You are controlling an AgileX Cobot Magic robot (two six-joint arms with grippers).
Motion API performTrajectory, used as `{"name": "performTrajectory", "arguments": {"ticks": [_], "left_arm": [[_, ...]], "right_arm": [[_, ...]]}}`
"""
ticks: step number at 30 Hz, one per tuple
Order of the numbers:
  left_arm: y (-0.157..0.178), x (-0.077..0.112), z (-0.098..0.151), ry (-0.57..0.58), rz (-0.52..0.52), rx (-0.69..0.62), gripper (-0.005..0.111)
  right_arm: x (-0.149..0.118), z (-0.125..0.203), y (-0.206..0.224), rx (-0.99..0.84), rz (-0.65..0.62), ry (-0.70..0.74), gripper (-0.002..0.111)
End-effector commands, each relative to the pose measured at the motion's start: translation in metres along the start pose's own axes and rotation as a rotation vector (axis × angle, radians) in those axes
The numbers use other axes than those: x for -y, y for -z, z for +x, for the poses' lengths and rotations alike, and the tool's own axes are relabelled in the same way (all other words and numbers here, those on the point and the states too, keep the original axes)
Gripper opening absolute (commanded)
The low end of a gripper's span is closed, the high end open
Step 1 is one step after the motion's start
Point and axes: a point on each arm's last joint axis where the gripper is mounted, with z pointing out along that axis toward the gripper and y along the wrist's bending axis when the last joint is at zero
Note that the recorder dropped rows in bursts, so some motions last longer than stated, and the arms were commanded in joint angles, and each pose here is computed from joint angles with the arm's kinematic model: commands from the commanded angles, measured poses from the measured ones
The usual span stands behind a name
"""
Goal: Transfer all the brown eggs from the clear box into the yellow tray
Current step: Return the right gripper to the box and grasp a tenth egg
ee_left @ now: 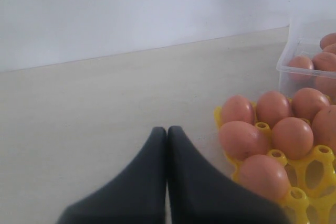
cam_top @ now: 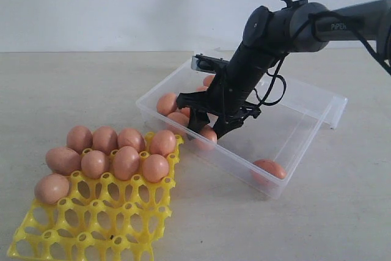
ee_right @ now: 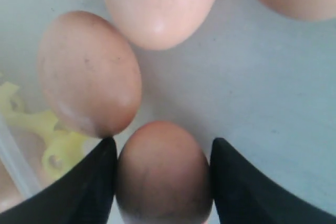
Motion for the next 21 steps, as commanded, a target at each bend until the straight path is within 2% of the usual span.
{"name": "performTrajectory", "arguments": {"ticks": [1, 2, 12, 21], "left_arm": [[-0.0001, 0.0004, 0.0002, -0.007, 0.006, 0.008, -0.004], [-0.0001, 0.0004, 0.0002, -0.007, 0.006, 0.008, -0.004], [-0.0001, 0.0004, 0.0002, -0.007, 0.006, 0.008, -0.004], [-0.0001, 0.0004, 0.0002, -0.007, 0.006, 0.008, -0.004]], "right_arm": [[0.0093, 0.0009, -0.0125, -0.008, 0.027, -0.011, 0.014], [0.0095, 0.0000, -0.0125, 0.001, 0.029, -0.011, 0.001], [0.0117, -0.0085, -0.0120, 0.098, 0.048, -0.112, 0.000], [0.0109, -0.0068, -0.0028, 0.085, 0.088, -0.103, 0.000]]}}
